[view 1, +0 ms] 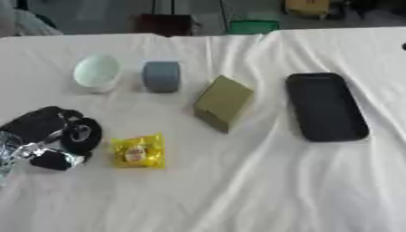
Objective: Pick up objects on the table and place them in the box.
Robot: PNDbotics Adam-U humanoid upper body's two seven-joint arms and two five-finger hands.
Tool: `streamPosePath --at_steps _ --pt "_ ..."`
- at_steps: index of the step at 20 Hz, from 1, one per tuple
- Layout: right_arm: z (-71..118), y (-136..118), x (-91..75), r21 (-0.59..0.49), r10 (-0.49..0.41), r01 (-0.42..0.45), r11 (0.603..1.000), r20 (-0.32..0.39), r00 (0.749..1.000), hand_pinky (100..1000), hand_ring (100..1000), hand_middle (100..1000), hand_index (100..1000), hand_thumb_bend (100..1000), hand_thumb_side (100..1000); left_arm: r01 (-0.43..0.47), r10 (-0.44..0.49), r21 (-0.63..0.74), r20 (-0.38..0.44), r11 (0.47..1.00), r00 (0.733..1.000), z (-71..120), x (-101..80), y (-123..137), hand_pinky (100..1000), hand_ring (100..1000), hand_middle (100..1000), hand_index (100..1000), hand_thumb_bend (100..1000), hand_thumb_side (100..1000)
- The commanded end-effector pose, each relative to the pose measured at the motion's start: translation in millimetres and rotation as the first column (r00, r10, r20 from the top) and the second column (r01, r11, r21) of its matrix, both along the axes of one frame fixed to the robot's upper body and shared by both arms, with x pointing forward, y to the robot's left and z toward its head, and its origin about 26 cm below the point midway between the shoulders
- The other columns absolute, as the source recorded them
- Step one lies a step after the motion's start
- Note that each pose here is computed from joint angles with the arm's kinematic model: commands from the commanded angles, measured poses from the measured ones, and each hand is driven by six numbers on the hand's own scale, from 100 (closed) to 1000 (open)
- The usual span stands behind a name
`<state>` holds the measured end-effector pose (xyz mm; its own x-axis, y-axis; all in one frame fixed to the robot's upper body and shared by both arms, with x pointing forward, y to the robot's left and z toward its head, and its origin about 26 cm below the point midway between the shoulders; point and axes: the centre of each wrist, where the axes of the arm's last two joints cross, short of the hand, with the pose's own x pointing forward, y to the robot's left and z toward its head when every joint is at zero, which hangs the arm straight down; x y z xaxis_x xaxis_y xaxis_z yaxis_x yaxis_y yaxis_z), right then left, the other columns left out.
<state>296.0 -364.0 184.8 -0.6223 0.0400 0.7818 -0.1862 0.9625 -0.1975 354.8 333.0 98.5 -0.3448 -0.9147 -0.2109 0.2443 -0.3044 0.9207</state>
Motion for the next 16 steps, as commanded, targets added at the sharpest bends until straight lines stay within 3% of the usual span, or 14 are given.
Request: streamPosePath --at_steps 1,10,12,13,16 --pt "9.7 0 -0.2 -0.021 0.006 -0.005 1.000 0.030 1.000 683 674 811 883 100 782 -0.023 0.023 -0.004 -0.002 1.000 1.000 1.9 2.7 6 1000 935 889 629 116 277" --pt "10.2 -1 0.0 -0.022 0.004 -0.003 1.000 0.030 1.000 683 673 811 883 100 782 -0.026 0.022 -0.067 -0.064 0.997 0.998 9.4 2.7 9 1000 940 882 578 100 269" --pt "10.4 -1 0.0 -0.022 0.003 -0.003 1.000 0.031 1.000 683 673 811 883 100 781 -0.022 0.017 -0.070 -0.070 0.997 0.997 13.9 2.1 9 1000 941 883 579 120 277" --pt "10.5 -1 0.0 -0.022 0.003 -0.002 1.000 0.031 1.000 683 673 811 883 100 781 -0.020 0.015 -0.070 -0.074 0.997 0.997 15.5 1.8 9 1000 944 886 587 174 286" --pt "10.8 -1 -0.1 -0.022 0.002 -0.002 1.000 0.032 0.999 683 673 811 883 100 780 -0.015 0.009 -0.066 -0.091 0.998 0.996 18.9 1.3 9 1000 943 885 586 193 288"
